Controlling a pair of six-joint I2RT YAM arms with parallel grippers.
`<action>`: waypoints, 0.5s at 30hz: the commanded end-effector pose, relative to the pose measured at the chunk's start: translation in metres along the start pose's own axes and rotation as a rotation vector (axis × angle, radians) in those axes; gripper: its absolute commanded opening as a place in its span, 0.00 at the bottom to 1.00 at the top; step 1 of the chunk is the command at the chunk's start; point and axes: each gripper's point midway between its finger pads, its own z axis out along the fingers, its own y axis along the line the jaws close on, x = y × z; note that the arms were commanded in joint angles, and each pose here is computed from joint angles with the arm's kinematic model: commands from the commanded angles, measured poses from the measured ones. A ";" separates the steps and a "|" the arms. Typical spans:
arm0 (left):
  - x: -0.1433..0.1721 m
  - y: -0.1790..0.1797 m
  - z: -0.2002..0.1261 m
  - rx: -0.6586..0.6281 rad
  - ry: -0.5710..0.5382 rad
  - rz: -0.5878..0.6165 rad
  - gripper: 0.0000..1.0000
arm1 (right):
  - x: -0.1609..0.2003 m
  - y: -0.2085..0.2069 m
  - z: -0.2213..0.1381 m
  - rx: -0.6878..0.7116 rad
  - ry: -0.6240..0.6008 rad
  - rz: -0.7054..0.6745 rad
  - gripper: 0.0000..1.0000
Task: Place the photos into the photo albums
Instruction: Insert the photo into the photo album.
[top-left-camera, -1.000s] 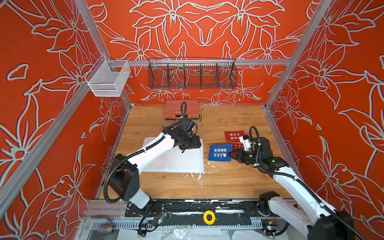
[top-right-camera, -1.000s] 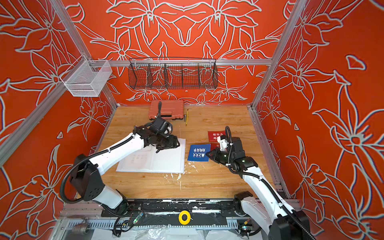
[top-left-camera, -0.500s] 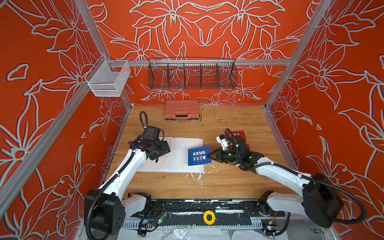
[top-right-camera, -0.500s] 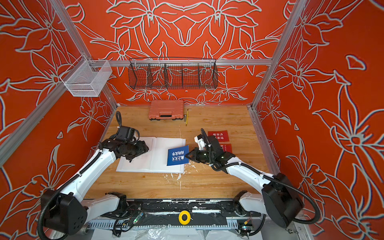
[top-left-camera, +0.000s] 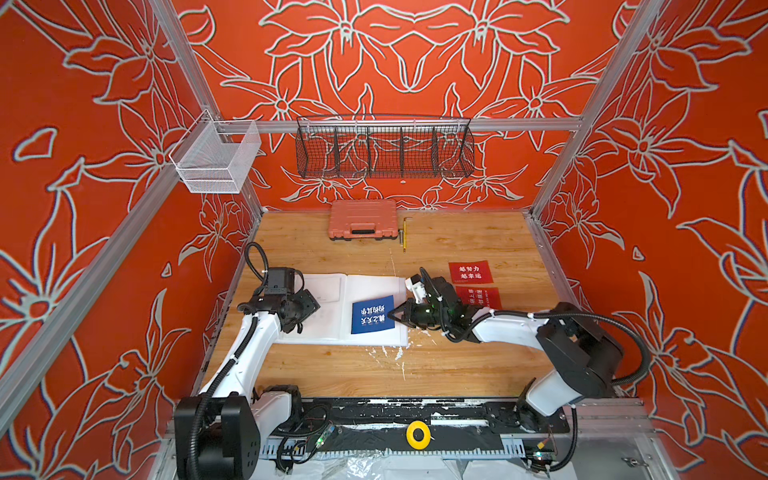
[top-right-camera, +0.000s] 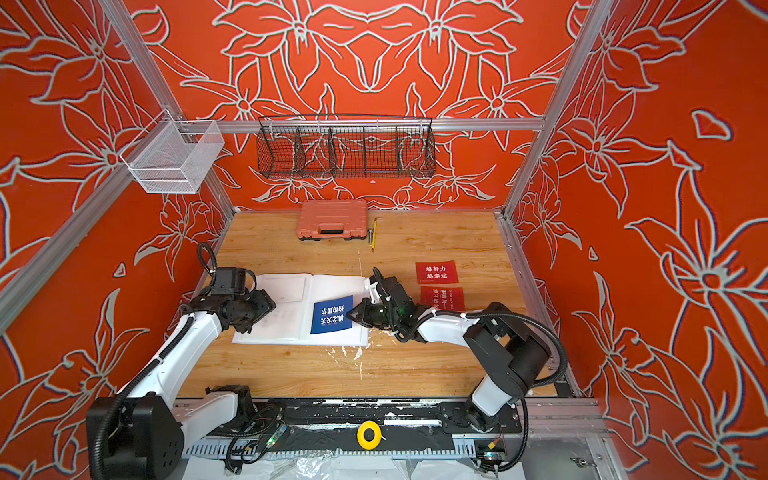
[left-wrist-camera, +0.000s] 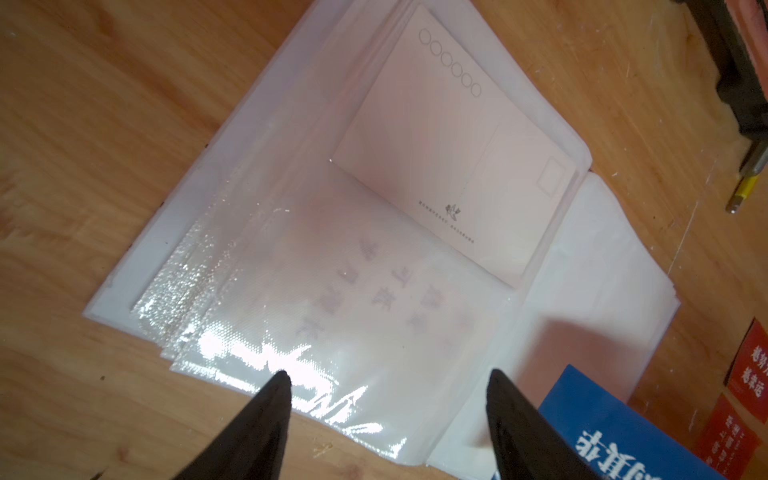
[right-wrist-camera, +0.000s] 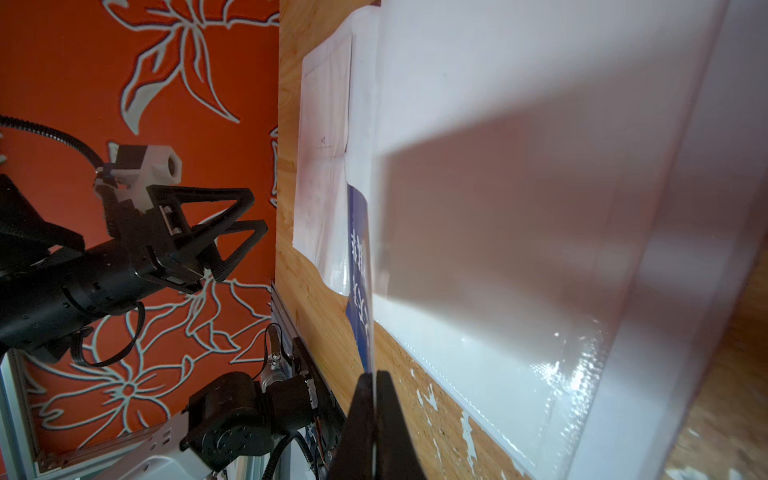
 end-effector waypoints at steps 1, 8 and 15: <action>-0.005 -0.003 0.009 0.040 0.018 -0.054 0.72 | -0.015 0.023 0.016 -0.100 -0.037 0.012 0.00; -0.011 0.010 0.015 0.021 0.019 -0.085 0.72 | -0.013 0.013 0.039 -0.149 -0.018 0.066 0.00; -0.021 0.027 0.014 -0.018 -0.041 -0.143 0.72 | 0.005 0.015 0.055 -0.170 0.038 0.080 0.00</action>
